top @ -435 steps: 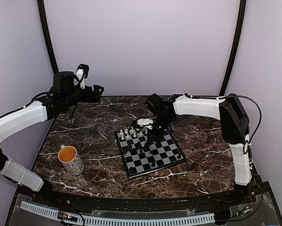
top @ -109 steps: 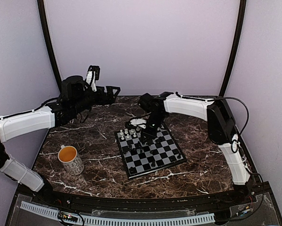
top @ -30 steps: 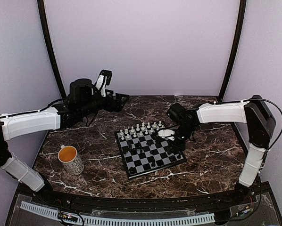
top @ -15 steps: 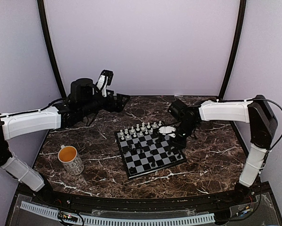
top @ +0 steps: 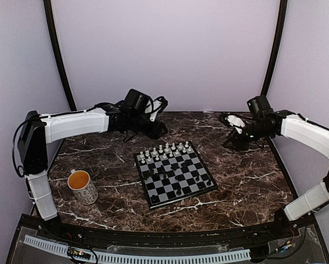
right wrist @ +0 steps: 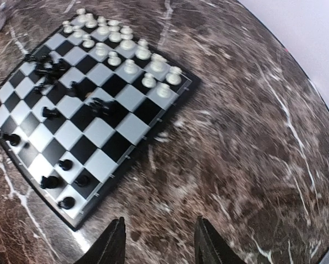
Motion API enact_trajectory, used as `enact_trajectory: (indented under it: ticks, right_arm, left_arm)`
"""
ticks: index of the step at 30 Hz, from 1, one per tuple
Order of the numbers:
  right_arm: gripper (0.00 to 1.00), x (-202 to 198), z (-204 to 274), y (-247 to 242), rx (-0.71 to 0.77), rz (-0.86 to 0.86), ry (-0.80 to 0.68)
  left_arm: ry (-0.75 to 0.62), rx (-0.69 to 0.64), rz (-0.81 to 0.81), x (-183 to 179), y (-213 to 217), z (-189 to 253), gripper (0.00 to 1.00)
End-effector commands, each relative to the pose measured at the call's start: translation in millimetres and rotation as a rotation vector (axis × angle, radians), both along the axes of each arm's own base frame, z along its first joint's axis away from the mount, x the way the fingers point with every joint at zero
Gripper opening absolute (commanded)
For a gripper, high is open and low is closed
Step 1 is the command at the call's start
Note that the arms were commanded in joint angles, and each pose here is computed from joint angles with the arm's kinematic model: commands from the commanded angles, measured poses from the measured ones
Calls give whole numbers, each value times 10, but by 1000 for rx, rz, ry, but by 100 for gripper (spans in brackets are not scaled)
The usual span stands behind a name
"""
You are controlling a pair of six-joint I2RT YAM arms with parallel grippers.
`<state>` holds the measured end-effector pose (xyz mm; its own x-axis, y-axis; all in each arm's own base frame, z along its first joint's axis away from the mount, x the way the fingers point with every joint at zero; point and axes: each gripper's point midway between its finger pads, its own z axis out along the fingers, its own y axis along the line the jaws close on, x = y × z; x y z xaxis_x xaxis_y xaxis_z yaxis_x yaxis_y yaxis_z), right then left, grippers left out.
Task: Set up the chess pieces on the board
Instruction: Pick up the pawn from the chessboard.
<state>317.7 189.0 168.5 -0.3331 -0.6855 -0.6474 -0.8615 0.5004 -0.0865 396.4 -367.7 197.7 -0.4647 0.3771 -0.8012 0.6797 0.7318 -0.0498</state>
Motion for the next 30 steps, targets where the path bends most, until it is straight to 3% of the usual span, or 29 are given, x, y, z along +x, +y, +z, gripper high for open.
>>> enact_trajectory:
  ticks: [1,7,13,20,30]
  right_arm:
    - [46,278,105,-455,138,-173,-57]
    - [47,387,-44,-759,112,-262,-74]
    - [47,414,-96,-709,126,-240,-52]
    - [48,371,-160,-611,123,-200,-25]
    - [49,321,-230,-480,95,-157,-19]
  left_arm:
    - [242,134,-33,-262,35,-544,38]
    - [463,120,-87,-583,-37,-840,29]
    - [560,138,-113,-765,-42,-972,38]
    - [597,171,-108,-763,-59,-1129,24]
    - [600,195,-103,-713,-125,-1242,24]
